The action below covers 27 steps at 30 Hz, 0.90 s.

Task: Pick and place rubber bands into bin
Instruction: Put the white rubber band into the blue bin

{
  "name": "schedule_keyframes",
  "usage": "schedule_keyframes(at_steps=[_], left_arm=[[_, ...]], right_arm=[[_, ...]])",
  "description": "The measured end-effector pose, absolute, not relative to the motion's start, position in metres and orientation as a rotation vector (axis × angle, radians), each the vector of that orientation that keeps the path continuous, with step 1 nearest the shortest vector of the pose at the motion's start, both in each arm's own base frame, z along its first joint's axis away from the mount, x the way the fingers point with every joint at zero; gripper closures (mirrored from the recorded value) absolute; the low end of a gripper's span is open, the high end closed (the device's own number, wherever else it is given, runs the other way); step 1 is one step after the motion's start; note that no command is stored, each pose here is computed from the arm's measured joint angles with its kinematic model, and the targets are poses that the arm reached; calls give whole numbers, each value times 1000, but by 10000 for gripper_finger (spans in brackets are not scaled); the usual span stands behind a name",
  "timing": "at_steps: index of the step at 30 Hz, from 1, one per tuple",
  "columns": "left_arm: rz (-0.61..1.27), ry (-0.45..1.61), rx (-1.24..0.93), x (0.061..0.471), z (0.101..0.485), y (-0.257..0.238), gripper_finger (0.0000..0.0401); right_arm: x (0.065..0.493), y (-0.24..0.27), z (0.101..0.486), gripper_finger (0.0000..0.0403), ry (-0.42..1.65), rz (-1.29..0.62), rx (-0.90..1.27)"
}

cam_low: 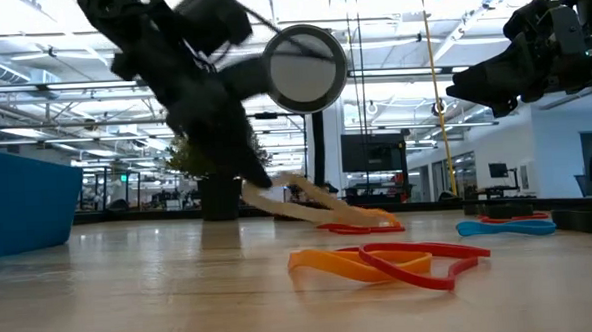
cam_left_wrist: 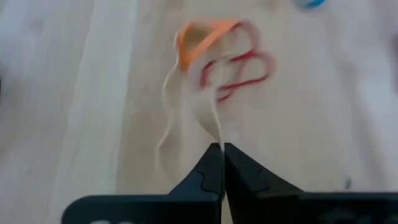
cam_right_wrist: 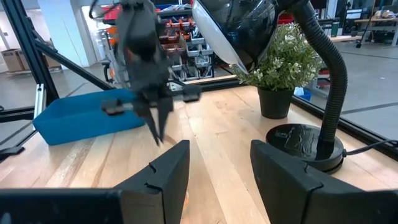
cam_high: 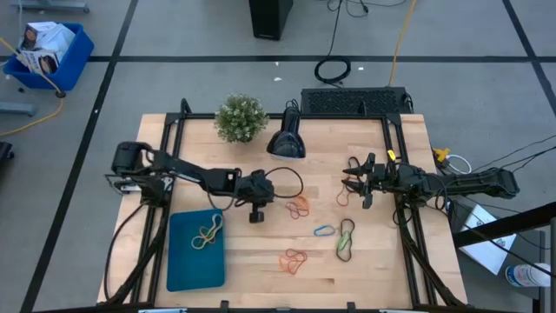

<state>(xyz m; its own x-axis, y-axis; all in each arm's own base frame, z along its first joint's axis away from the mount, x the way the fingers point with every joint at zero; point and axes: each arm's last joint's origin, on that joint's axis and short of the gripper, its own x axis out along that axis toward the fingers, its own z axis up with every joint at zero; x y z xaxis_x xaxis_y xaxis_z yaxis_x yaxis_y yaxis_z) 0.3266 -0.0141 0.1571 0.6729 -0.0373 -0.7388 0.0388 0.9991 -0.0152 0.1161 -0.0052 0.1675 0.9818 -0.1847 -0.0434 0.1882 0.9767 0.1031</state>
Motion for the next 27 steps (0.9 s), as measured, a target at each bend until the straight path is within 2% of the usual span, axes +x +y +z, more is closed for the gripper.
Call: schedule_keyframes(at_steps=[4, 8, 13, 16, 23, 27], left_arm=[[-68, 783, -4, 313, 189, -23, 384], [-104, 732, -1, 290, 224, -33, 395], [-132, 678, -70, 254, 263, -44, 384], [-156, 638, -111, 230, 283, -49, 392], [-193, 632, -247, 177, 308, -55, 384], [-238, 725, -339, 154, 309, -58, 394]], right_arm=[[116, -5, 168, 238, 34, -188, 107], [116, -5, 168, 238, 33, -188, 108], [116, -5, 168, 238, 27, -187, 108], [116, -5, 168, 238, 26, -187, 108], [116, -5, 168, 238, 25, -187, 122], [116, -5, 168, 238, 23, -188, 137]])
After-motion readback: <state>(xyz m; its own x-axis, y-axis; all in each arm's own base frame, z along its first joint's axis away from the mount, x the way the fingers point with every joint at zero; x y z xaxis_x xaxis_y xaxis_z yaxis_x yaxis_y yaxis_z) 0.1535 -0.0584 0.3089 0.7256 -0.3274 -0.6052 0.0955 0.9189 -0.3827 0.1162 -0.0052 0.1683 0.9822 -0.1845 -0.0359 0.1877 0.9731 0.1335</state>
